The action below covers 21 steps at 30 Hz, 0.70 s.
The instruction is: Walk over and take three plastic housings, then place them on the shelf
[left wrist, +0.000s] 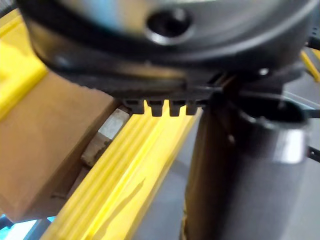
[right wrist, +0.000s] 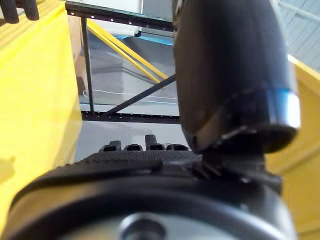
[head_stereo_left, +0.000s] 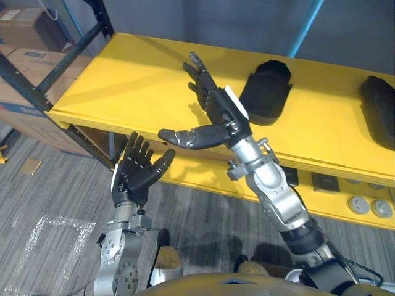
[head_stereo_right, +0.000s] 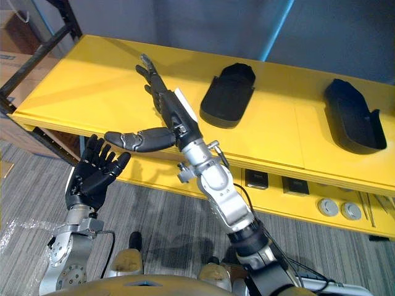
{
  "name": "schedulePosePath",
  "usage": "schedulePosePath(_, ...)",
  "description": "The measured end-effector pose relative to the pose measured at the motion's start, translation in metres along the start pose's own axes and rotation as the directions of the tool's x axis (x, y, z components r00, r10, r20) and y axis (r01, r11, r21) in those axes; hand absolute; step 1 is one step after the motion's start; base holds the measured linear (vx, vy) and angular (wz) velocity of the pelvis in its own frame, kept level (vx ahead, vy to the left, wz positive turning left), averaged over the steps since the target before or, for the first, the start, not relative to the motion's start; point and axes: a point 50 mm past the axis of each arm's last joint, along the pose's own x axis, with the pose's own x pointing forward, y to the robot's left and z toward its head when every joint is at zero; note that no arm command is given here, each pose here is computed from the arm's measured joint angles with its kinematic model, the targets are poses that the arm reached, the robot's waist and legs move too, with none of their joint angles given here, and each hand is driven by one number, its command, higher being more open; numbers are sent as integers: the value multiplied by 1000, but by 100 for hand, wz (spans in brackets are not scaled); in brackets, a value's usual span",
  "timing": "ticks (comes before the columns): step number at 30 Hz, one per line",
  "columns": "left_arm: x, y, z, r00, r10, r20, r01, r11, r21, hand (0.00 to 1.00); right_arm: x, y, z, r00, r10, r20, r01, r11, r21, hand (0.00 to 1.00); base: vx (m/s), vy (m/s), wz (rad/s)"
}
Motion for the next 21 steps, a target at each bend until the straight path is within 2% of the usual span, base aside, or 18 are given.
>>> schedulePosePath(6, -2, 4, -1, 1000, 7, -21, -7, 1000, 20, 100, 10, -1, -37, 978, -95, -188, 101, 995, 19, 100, -40, -9, 13)
schedulePosePath(10, -4, 3, -6, 999, 7, -42, -6, 1000, 15, 100, 1, -5, -67, 913, -246, -325, 256, 967, -13, 100, -15, -4, 3)
schedulePosePath(17, -11, -2, -22, 993, -8, -116, 7, 1000, -8, 100, -2, -17, -81, 805, -488, -337, 504, 862, -45, 100, 0, 0, 0)
schedulePosePath(21, -14, 0, -35, 986, 3, -170, -6, 1000, -13, 100, -5, -19, -83, 771, -557, -308, 560, 824, -89, 100, 0, 0, 0)
